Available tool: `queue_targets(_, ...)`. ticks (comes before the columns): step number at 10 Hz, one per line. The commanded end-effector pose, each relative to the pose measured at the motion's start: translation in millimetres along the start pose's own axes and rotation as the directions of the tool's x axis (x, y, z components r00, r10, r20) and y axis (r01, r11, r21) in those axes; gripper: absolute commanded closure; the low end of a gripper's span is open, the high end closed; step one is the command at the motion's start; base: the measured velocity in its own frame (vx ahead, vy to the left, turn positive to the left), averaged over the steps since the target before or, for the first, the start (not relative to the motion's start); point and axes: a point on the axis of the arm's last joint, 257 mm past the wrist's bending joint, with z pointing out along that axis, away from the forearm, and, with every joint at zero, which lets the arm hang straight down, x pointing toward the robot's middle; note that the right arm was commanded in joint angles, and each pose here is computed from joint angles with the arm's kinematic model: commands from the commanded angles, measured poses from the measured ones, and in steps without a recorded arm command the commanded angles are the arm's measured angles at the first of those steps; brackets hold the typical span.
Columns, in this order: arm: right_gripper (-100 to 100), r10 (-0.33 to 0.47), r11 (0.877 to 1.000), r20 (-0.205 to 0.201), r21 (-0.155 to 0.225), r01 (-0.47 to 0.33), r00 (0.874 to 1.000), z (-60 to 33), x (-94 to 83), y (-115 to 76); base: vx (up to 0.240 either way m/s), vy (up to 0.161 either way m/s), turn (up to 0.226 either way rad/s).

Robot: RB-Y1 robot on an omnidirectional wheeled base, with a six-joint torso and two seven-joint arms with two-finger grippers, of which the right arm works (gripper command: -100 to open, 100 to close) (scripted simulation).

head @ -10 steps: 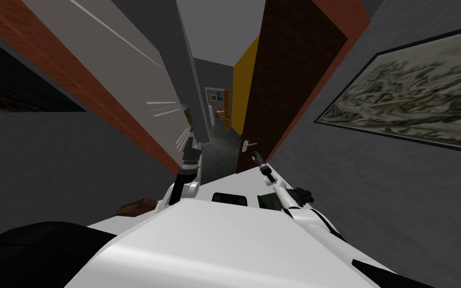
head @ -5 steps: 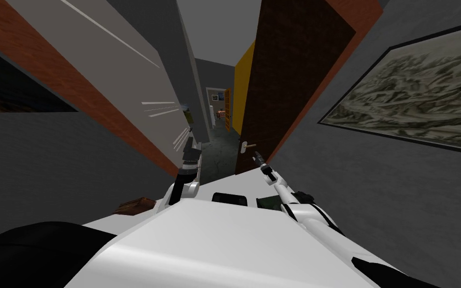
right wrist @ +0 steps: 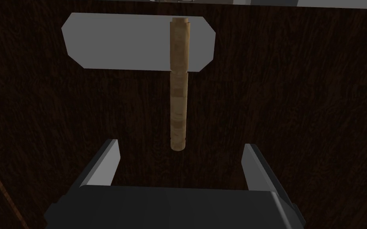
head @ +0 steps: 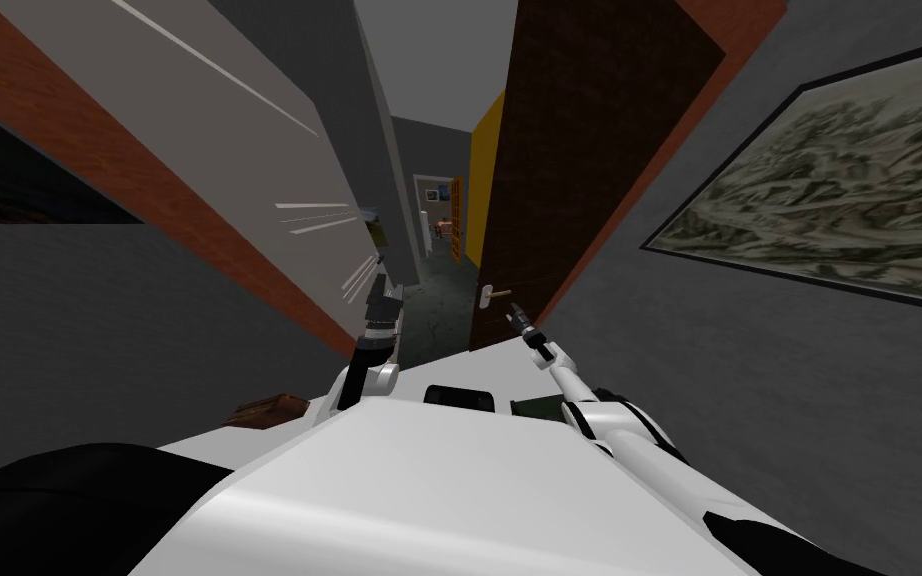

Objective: Push the door open

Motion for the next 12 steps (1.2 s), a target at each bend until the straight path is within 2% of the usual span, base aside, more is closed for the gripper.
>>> queue_targets(1, -100, 0.004, 1.0, 0.001, 0.01, -0.004, 1.0, 0.9, -2.8, -2.3, 0.036, -0.039, 0.031)
queue_targets(3, -100, 0.003, 1.0, 0.011, 0.006, -0.003, 1.0, 2.9, -2.1, -1.5, 0.072, 0.0, 0.035)
queue_targets(9, -100, 0.005, 1.0, 0.042, 0.007, -0.005, 0.999, 11.2, -1.9, -2.5, 0.193, 0.051, 0.058)
queue_targets(10, -100, 0.005, 1.0, 0.038, 0.006, -0.005, 0.999, 10.3, -1.7, -2.0, 0.084, 0.016, 0.014)
queue_targets(11, 100, 0.005, 1.0, 0.038, 0.006, -0.005, 0.999, 10.3, -1.7, -2.0, -0.011, -0.002, -0.011)
queue_targets(12, 100, 0.005, 1.0, 0.038, 0.006, -0.005, 0.999, 10.3, -1.7, -2.0, -0.025, -0.008, 0.01)
